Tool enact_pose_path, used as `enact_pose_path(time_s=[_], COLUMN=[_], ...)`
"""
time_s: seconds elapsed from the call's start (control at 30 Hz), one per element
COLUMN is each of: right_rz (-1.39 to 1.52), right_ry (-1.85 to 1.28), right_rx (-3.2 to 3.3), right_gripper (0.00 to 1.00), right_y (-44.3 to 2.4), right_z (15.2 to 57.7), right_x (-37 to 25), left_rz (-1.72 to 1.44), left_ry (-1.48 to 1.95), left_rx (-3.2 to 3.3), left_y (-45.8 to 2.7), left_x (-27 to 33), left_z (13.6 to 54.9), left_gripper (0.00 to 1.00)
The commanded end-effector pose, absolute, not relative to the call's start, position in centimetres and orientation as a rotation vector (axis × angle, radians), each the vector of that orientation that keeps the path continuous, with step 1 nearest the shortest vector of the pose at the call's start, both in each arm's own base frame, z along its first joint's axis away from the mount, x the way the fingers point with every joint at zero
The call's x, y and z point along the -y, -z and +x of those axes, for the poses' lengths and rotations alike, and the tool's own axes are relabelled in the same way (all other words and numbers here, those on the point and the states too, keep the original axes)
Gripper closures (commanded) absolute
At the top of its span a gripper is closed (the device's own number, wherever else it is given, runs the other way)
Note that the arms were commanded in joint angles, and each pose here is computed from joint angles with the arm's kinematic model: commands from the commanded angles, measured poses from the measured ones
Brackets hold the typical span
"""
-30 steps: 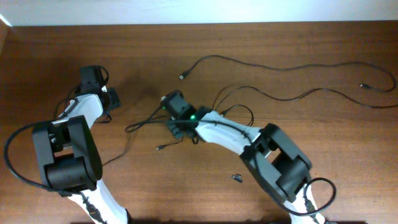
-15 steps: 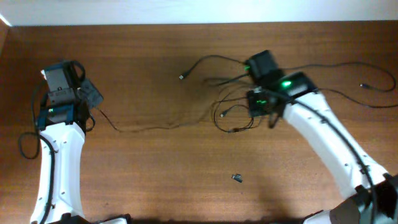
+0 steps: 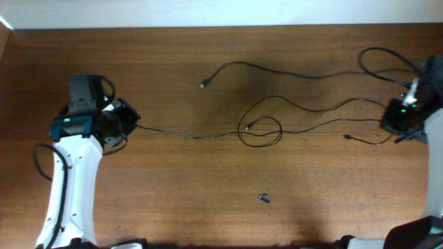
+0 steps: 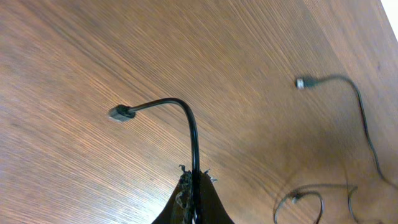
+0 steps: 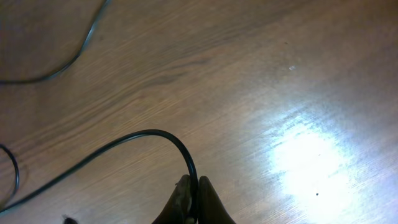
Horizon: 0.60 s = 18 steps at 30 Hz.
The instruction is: Untangle cables
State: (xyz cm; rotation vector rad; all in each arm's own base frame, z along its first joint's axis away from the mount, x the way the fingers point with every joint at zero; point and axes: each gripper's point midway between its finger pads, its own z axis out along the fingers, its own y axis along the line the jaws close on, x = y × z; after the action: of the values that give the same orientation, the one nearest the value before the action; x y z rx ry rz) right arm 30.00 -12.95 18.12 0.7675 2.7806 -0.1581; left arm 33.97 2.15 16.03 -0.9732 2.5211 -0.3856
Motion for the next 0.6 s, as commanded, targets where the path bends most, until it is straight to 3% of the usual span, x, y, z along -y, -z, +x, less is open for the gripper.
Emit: enact_pose_path(time_s=[0.0,0.17,0.57], right_rz=[0.841,0.907,1.120], right_ry=[0.127,0.151,0.230], right_rx=[-2.743,-2.662,-2.491], right_gripper=[0.96,0.96,0.96], right_y=[-18.6,-19.0,-19.9], right_z=[29.2,29.5,27.5], right_x=[14.3,16.6,23.2], left_rz=[-0.882,-0.658,-0.586], left_ry=[0.398,0.250,0.119], left_rx=[-2.554,-2.615,-2.823], left_y=[-16.3,-15.9,-9.6], left_x=[0.6,5.1,9.8], left_z=[33.9,33.5,32.2], left_gripper=[1.00,1.00,1.00])
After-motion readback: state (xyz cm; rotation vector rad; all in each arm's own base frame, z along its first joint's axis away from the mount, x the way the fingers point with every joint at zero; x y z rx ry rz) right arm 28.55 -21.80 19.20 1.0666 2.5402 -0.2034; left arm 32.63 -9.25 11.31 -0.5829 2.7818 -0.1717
